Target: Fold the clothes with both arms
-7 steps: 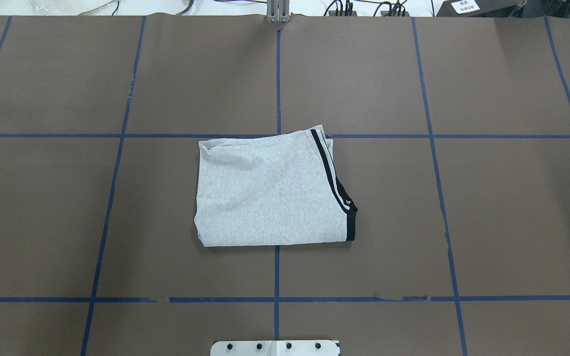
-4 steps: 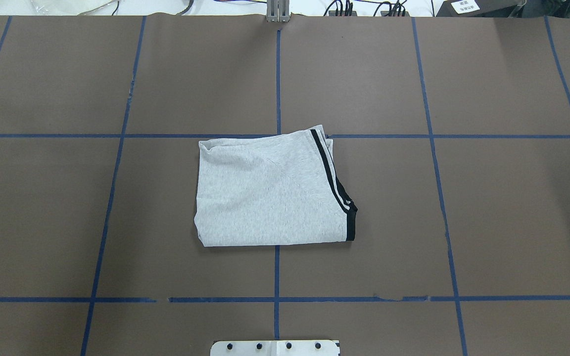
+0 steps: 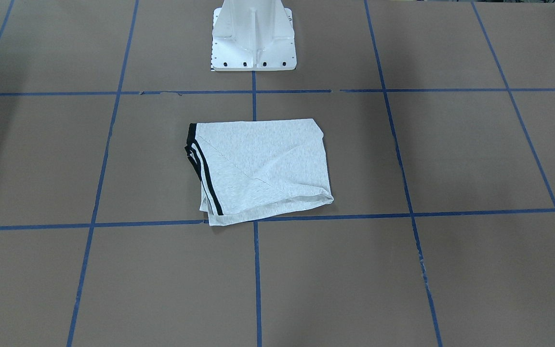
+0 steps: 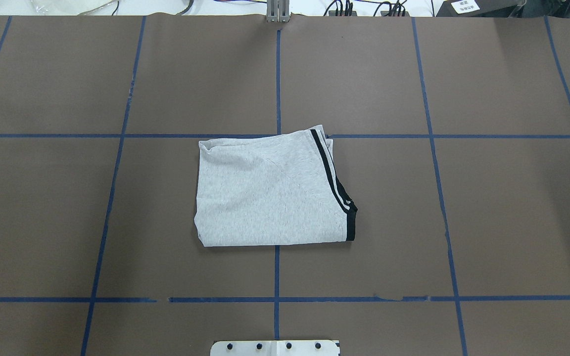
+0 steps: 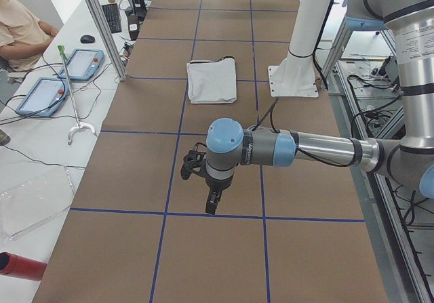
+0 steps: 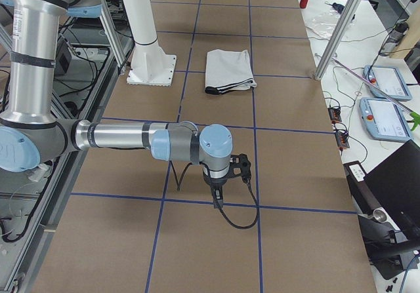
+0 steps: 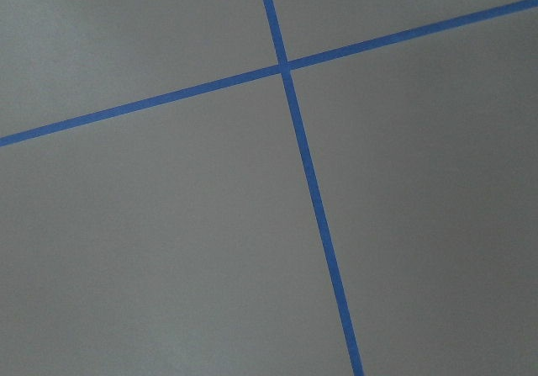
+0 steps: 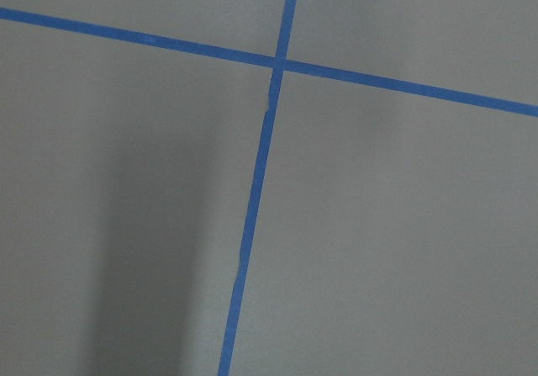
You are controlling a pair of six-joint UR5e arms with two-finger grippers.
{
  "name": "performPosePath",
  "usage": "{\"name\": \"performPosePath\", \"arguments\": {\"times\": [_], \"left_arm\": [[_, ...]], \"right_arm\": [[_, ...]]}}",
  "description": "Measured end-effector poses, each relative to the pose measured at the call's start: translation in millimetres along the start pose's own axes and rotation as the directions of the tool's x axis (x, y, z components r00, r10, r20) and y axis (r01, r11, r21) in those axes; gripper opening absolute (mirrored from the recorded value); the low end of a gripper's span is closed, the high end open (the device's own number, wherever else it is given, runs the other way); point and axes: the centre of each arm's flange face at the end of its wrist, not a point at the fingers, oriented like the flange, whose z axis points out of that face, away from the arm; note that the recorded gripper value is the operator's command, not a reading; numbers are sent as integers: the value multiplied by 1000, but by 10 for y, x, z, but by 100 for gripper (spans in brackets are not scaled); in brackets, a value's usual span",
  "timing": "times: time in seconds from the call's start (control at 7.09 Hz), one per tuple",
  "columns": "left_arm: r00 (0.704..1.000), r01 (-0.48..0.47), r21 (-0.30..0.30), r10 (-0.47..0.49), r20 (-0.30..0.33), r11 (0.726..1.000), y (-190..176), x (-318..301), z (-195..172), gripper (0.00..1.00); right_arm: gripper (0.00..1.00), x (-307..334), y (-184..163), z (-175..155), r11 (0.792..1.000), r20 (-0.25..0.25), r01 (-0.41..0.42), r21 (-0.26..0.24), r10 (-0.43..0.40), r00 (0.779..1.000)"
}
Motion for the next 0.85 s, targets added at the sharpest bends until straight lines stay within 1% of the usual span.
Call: {"name": "performPosePath", "arguments": {"times": [0.28, 0.85], "left_arm": [[1000, 0, 0, 0, 0, 1000, 4, -1, 1, 100], [1000, -2, 2, 2, 1, 1000, 0, 10, -13, 100]], "right_arm": [[100, -48, -11, -26, 1000, -10, -1, 4, 1, 1000], [100, -63, -2, -23, 1000, 0, -1, 7, 1, 1000]]}}
